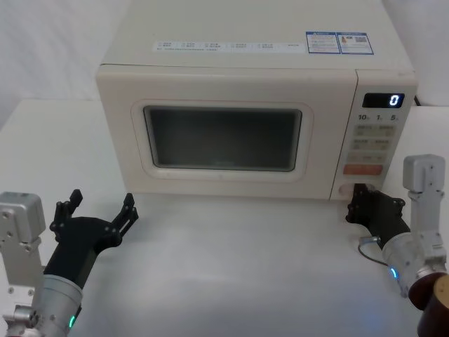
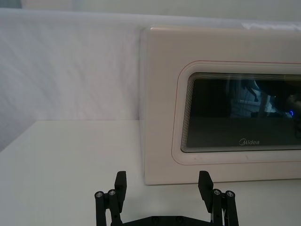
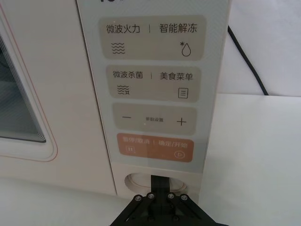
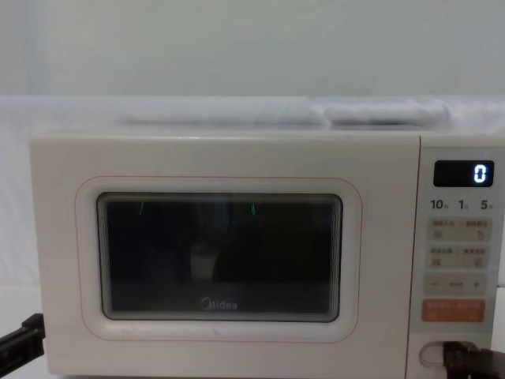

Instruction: Press the button to open the microwave door with one hand; close the microwave door with the other hand.

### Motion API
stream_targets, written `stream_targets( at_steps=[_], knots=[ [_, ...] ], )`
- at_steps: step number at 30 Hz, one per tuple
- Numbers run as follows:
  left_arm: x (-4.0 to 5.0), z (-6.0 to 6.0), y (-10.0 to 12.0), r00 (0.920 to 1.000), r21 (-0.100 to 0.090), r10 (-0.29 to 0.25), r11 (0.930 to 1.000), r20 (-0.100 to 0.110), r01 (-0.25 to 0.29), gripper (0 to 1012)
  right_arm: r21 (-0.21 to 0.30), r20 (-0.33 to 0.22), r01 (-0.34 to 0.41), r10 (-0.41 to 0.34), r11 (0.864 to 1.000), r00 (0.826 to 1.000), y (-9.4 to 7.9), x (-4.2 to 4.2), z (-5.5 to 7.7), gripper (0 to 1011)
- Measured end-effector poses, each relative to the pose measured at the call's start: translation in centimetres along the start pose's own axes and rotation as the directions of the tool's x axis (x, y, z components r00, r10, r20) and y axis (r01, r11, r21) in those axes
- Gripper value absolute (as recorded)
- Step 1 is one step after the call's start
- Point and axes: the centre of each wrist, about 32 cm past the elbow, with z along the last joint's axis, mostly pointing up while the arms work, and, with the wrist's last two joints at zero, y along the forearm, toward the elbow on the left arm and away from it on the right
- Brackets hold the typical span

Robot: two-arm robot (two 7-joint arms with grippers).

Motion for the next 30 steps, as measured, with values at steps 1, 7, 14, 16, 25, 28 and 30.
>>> stream_targets(
  at_steps=[1,7,14,16,25,28,30],
  knots=[
    [0.0,0.0,0.0,1.0,0.0,0.0,1.0,0.0,0.0,1001,0.001,0.0,0.0,0.0,1.0,1.0,0.1,-0.01,0.0,0],
    [0.0,0.0,0.0,1.0,0.0,0.0,1.0,0.0,0.0,1001,0.006,0.002,0.0,0.0,1.0,1.0,0.6,-0.08,0.1,0],
    [0.0,0.0,0.0,1.0,0.0,0.0,1.0,0.0,0.0,1001,0.008,0.004,-0.006,0.006,1.0,1.0,1.1,-0.34,0.1,0],
    [0.0,0.0,0.0,1.0,0.0,0.0,1.0,0.0,0.0,1001,0.009,0.005,-0.007,0.007,1.0,1.0,1.2,-0.4,0.1,0],
    [0.0,0.0,0.0,1.0,0.0,0.0,1.0,0.0,0.0,1001,0.007,0.007,-0.009,0.009,1.0,1.0,1.1,-0.45,0.0,0],
    [0.0,0.0,0.0,1.0,0.0,0.0,1.0,0.0,0.0,1001,0.004,0.008,-0.015,0.015,1.0,1.0,0.8,-0.51,0.0,0],
    [0.0,0.0,0.0,1.0,0.0,0.0,1.0,0.0,0.0,1001,0.005,0.009,-0.018,0.017,1.0,1.0,0.6,-0.54,0.0,0]
  ],
)
